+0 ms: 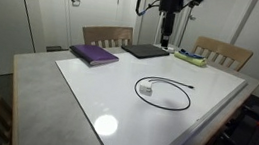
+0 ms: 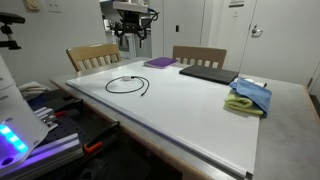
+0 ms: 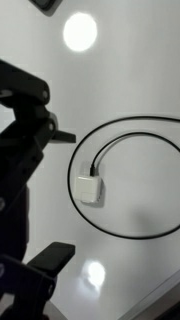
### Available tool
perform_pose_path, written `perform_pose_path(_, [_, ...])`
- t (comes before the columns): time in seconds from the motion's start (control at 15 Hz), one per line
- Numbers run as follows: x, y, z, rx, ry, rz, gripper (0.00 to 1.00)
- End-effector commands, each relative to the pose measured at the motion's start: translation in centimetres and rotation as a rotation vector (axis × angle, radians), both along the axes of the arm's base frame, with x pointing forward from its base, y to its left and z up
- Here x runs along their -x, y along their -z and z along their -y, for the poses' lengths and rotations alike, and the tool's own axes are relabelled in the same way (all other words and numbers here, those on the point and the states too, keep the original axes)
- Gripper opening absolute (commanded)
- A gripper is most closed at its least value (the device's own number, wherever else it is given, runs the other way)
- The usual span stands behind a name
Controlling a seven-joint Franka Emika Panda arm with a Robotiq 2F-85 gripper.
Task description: Straighten out the cable
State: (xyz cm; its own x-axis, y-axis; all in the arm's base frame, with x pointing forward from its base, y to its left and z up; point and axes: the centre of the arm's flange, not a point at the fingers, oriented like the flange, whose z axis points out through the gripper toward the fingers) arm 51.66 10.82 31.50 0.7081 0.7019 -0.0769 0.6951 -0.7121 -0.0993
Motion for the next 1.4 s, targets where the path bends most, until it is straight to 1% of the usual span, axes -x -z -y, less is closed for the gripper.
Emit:
perform_pose_path(0.0, [-1.8, 2.6, -0.5, -0.010, -0.165, -0.042, 1.00])
perform_pose_path(0.07, [-0.5, 1.5, -0.5, -0.005, -0.089, -0.022, 1.00])
perform_pose_path(0.27, [-0.8, 2.8, -0.8, -0.012, -0.136, -0.041, 1.00])
perform_pose_path(0.4, [-0.5, 3.6, -1.9, -0.019, -0.210, -0.041, 1.00])
perform_pose_path(0.67, [0.7, 5.9, -4.8, -0.074, -0.450, -0.018, 1.00])
perform_pose_path(0.8, [1.1, 6.9, -5.5, -0.089, -0.562, -0.017, 1.00])
perform_pose_path(0.87, [1.3, 7.4, -5.6, -0.094, -0.618, -0.022, 1.00])
perform_pose_path(1.07, [1.4, 8.3, -5.3, -0.129, -0.778, -0.079, 1.00])
perform_pose_path(1.13, [1.6, 7.7, -6.2, -0.110, -0.688, -0.057, 1.00])
perform_pose_path(1.33, [1.6, 7.9, -6.2, -0.113, -0.692, -0.060, 1.00])
